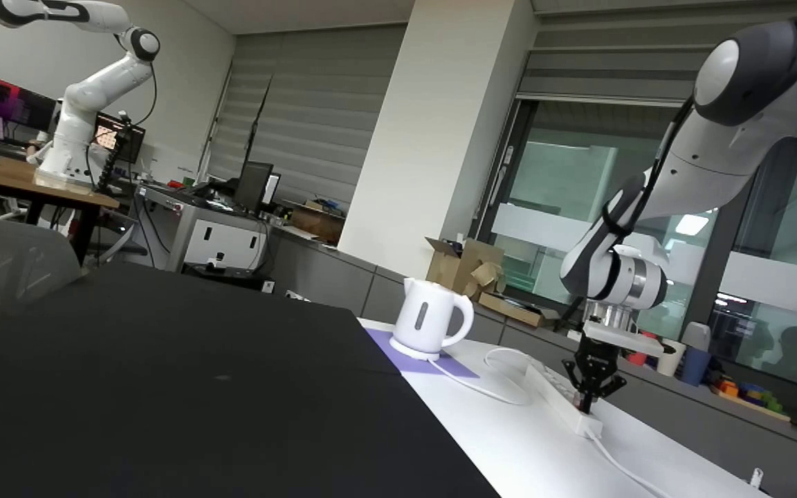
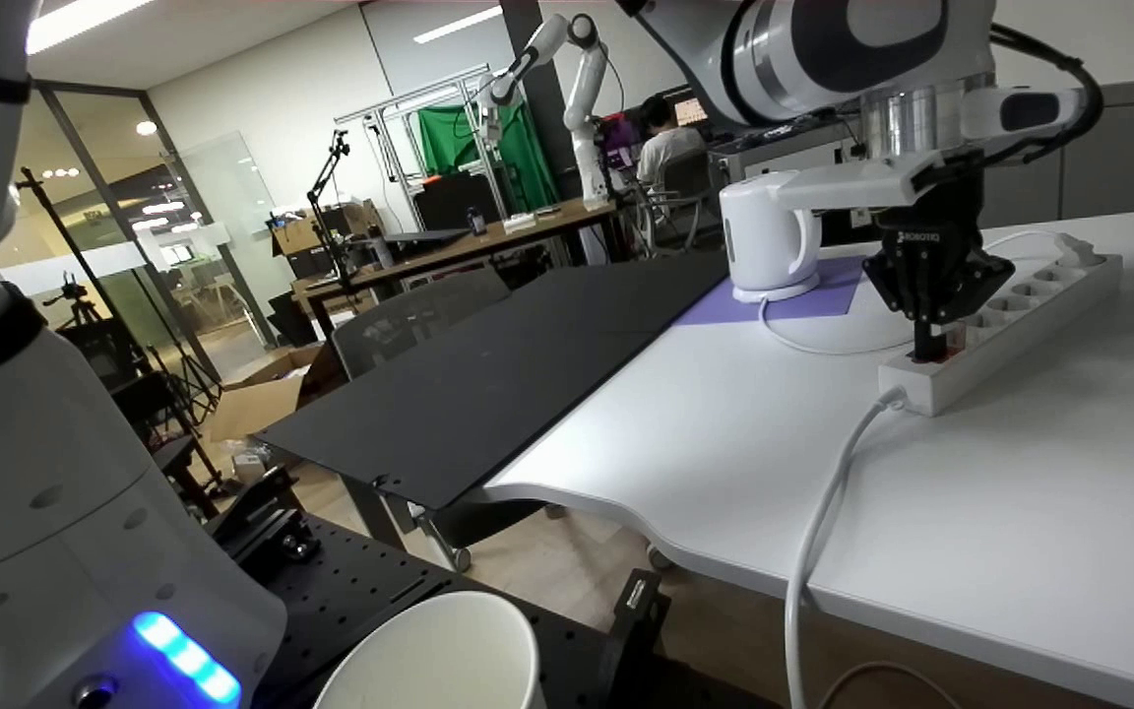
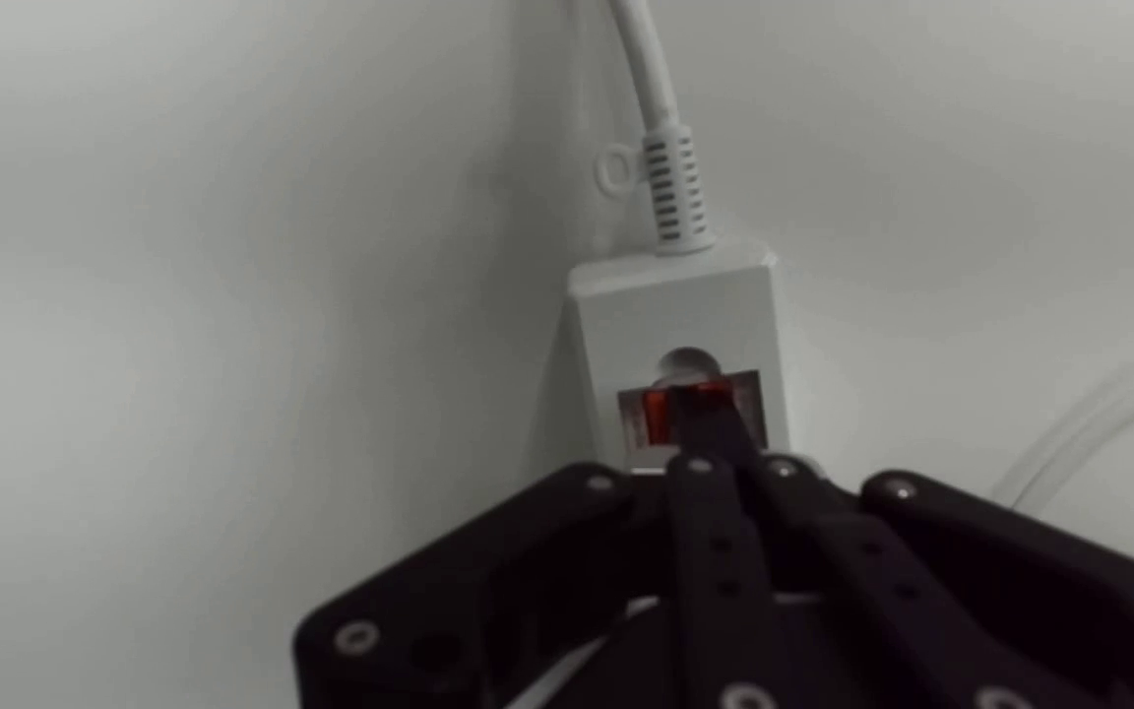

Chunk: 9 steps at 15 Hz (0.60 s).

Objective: Switch on the extension cord

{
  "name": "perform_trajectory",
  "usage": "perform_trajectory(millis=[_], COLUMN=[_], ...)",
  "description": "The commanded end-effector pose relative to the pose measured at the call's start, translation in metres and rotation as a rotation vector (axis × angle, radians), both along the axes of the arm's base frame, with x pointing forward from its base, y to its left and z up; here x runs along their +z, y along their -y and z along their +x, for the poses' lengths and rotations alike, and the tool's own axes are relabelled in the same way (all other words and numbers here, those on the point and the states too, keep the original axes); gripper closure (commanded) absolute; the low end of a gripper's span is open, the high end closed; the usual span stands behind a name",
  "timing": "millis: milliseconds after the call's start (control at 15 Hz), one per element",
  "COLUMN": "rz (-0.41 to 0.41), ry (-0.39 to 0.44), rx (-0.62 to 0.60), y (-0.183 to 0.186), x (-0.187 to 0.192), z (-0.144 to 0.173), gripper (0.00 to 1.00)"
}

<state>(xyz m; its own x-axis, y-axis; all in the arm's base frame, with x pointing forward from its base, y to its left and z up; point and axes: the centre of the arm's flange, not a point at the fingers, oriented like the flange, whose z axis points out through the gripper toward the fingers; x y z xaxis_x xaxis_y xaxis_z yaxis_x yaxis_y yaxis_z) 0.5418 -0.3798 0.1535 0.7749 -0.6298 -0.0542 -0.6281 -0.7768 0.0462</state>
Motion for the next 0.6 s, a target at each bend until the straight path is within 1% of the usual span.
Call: perform_trajectory(millis=[0,267,533], rz=[0.079,0.132,0.188], ry=[-0.022,-0.018,-0.035], rx=[-0.023,-0.024,-0.017], y=[0.032,0.041,0.047], x=[-0.022,-0.025,-0.032], z=[0.004,0.000,0.001], gripper=[1.00,1.00,1.00])
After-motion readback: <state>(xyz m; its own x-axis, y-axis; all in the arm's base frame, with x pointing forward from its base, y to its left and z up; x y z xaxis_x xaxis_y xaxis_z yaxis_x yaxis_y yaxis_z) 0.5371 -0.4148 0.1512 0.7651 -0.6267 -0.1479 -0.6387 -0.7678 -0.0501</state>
